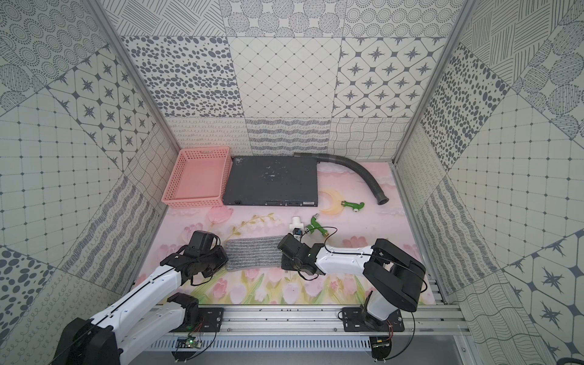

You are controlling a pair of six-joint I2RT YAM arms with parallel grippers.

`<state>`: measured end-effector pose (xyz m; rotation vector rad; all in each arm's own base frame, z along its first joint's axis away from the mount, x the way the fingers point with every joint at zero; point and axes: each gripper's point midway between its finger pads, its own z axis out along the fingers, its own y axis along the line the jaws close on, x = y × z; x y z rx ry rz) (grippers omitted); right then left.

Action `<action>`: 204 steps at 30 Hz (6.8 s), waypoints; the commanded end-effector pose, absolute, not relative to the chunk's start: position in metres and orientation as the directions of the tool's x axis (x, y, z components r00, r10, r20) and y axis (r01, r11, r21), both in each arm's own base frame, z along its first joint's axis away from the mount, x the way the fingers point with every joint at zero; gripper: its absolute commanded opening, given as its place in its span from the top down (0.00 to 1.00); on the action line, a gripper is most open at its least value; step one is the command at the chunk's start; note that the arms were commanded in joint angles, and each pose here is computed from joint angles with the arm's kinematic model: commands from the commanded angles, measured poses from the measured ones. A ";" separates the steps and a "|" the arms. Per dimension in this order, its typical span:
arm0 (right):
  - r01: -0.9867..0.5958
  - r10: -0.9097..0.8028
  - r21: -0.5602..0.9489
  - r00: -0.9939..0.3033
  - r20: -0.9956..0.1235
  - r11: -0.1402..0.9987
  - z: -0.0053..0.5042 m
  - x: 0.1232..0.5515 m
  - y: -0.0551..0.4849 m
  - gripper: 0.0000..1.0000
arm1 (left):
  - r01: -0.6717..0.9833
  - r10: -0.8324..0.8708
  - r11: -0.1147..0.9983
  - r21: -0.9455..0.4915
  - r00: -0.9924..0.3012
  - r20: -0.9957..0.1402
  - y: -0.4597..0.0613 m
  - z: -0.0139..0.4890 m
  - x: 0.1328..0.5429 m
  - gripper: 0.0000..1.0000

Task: Fold the square dishcloth
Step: Smooth out the cleaning item at the center of the board, then fold the cleaning item at the center of the board.

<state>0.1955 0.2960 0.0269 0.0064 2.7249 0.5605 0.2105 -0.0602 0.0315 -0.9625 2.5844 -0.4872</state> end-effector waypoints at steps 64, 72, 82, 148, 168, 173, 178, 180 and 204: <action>-0.084 0.022 0.196 -0.875 -0.483 0.977 0.033 0.291 0.305 0.76 | -0.428 -0.569 0.768 -0.477 -0.797 -0.201 -0.093 0.007 0.290 0.66; -0.026 0.068 0.183 -0.871 -0.487 0.983 0.036 0.285 0.270 0.77 | -0.419 -0.552 0.761 -0.495 -0.819 -0.156 -0.114 0.000 0.276 0.66; 0.094 0.180 0.191 -0.845 -0.504 0.977 0.046 0.272 0.197 0.74 | -0.387 -0.545 0.746 -0.543 -0.822 -0.163 -0.152 0.009 0.254 0.64; 0.209 0.291 0.240 -0.873 -0.391 0.948 0.034 0.213 0.209 0.62 | -0.083 -0.178 0.696 -0.713 -0.982 -0.058 -0.302 0.014 0.217 0.74; 0.178 0.249 0.209 -0.887 -0.388 0.962 0.035 0.228 0.214 0.63 | 0.003 -0.188 0.722 -0.691 -0.961 -0.201 -0.292 0.076 0.230 0.62; 0.178 0.248 0.208 -0.888 -0.386 0.962 0.034 0.228 0.213 0.64 | -0.027 -0.224 0.856 -0.516 -0.920 -0.323 -0.241 0.080 0.236 0.62; 0.172 0.241 0.204 -0.888 -0.392 0.964 0.035 0.230 0.215 0.64 | -0.078 -0.235 0.917 -0.392 -0.899 -0.371 -0.203 0.076 0.237 0.63; 0.179 0.242 0.193 -0.890 -0.387 0.965 0.031 0.230 0.213 0.64 | -0.100 -0.248 0.918 -0.383 -0.900 -0.360 -0.196 0.070 0.236 0.63; 0.204 0.233 0.128 -0.930 -0.285 0.971 -0.009 0.211 0.207 0.88 | -0.245 -0.309 0.930 -0.274 -0.926 -0.219 -0.164 0.012 0.216 0.68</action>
